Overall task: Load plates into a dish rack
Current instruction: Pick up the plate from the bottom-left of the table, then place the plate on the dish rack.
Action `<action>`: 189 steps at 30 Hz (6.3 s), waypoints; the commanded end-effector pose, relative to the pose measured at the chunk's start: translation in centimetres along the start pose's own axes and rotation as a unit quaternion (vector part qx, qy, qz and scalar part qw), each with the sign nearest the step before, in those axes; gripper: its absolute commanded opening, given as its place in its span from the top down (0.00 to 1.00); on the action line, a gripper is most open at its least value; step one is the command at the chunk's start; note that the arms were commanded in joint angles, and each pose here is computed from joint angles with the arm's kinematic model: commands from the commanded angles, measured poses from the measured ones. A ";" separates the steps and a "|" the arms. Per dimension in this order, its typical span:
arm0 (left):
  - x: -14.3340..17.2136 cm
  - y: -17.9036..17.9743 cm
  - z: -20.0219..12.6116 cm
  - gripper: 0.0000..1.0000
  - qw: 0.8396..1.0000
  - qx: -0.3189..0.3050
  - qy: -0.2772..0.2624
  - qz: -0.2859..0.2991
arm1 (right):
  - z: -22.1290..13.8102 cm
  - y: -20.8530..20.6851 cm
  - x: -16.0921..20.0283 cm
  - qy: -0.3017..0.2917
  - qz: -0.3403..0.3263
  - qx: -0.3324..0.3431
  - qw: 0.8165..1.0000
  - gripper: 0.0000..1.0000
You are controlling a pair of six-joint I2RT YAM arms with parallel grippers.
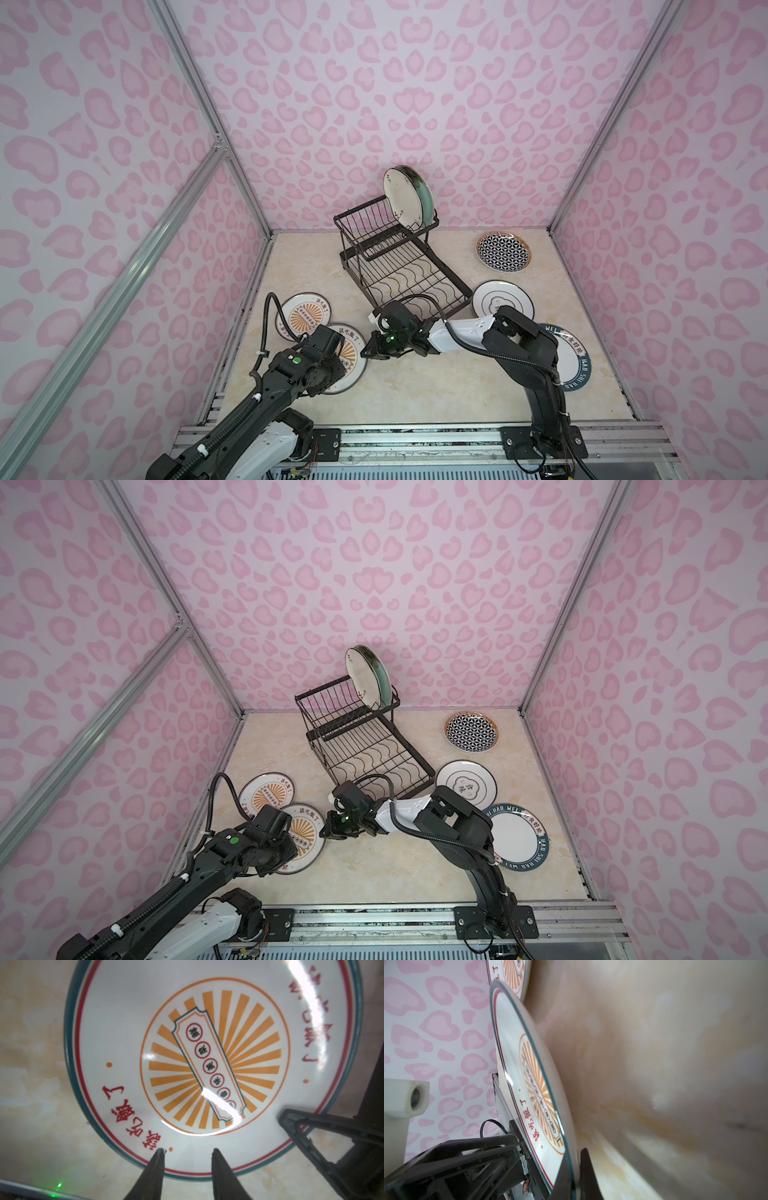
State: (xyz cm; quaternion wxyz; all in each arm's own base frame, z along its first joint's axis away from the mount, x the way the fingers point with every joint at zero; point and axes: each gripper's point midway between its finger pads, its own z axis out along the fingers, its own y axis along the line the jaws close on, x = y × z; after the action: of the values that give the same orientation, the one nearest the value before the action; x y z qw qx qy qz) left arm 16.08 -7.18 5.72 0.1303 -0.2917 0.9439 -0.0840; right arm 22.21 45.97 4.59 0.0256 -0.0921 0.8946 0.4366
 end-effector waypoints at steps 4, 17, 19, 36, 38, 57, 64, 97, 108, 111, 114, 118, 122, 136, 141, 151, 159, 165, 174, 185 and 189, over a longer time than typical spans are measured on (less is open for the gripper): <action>-1.2 -1.1 -1.0 0.59 1.000 0.002 -0.017 0.022 | -1.8 0.1 -1.0 -0.020 -0.028 0.006 0.999 1.00; -3.0 -2.8 -2.6 0.59 0.998 0.013 -0.041 0.039 | -4.4 1.8 -1.5 -0.033 -0.060 0.009 0.998 1.00; -3.3 -3.0 -2.8 0.58 0.998 0.017 -0.043 0.047 | -4.9 1.8 -1.6 -0.037 -0.061 0.011 0.997 1.00; -9.5 -8.4 -7.4 0.55 0.984 0.095 -0.094 0.116 | -11.8 0.1 -4.1 -0.075 -0.077 0.035 0.994 1.00; -9.7 -9.3 -7.8 0.54 0.981 0.111 -0.094 0.130 | -12.6 -0.4 -4.3 -0.076 -0.074 0.034 0.994 1.00; -8.5 -14.9 -6.3 0.53 0.941 0.283 -0.066 0.172 | -18.6 -1.3 -5.7 -0.094 -0.064 -0.003 0.994 1.00; -8.1 -15.6 -5.7 0.53 0.936 0.302 -0.054 0.173 | -19.0 0.0 -6.4 -0.108 -0.060 -0.033 0.992 1.00; -7.4 -18.6 -10.3 0.97 0.894 0.411 -0.046 0.172 | -19.4 1.8 -7.2 -0.139 -0.033 -0.099 0.985 0.91; -6.4 -18.9 -11.9 0.97 0.878 0.449 -0.031 0.163 | -20.0 2.3 -7.6 -0.164 -0.023 -0.113 0.980 0.72; -6.4 -19.0 -12.2 0.97 0.873 0.460 -0.034 0.159 | -20.2 2.6 -7.7 -0.165 -0.020 -0.122 0.979 0.70; -6.5 -19.0 -12.7 0.97 0.871 0.464 -0.042 0.157 | -20.3 2.7 -7.6 -0.169 -0.014 -0.128 0.977 0.68; -7.4 -18.7 -13.2 0.97 0.875 0.458 -0.069 0.145 | -20.4 2.7 -7.4 -0.171 -0.004 -0.140 0.975 0.68; -7.7 -18.7 -13.8 0.97 0.869 0.470 -0.086 0.130 | -20.5 3.2 -7.3 -0.172 0.001 -0.158 0.972 0.68; -8.5 -17.8 -13.9 0.97 0.870 0.466 -0.119 0.103 | -19.5 6.6 -7.0 -0.163 -0.007 -0.206 0.965 0.73; -8.4 -17.9 -14.0 0.97 0.869 0.468 -0.119 0.104 | -19.3 7.3 -7.1 -0.162 -0.006 -0.218 0.962 0.78; -8.3 -17.6 -13.8 0.97 0.872 0.462 -0.119 0.108 | -19.4 7.2 -7.2 -0.163 -0.002 -0.215 0.963 1.00; -8.3 -17.6 -13.6 0.77 0.878 0.452 -0.114 0.111 | -19.4 6.3 -7.5 -0.169 0.002 -0.201 0.965 1.00; -8.3 -17.6 -13.5 0.57 0.882 0.442 -0.110 0.117 | -19.7 4.7 -7.7 -0.180 0.008 -0.174 0.968 1.00; -8.6 -16.9 -13.6 0.54 0.895 0.413 -0.119 0.122 | -21.0 2.3 -8.3 -0.205 0.009 -0.132 0.970 1.00; -9.6 -16.8 -13.6 0.53 0.911 0.375 -0.120 0.124 | -23.0 1.7 -8.0 -0.233 -0.017 -0.093 0.968 1.00; -10.7 -17.2 -14.9 0.53 0.913 0.364 -0.134 0.128 | -24.2 2.1 -8.5 -0.245 -0.034 -0.077 0.966 1.00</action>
State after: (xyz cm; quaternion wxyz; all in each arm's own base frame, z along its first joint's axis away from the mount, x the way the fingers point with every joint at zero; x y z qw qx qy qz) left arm 28.88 -14.46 25.28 0.3483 -0.1135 0.8470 -0.3853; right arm 30.49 29.81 21.37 0.2249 0.0031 0.8228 0.5220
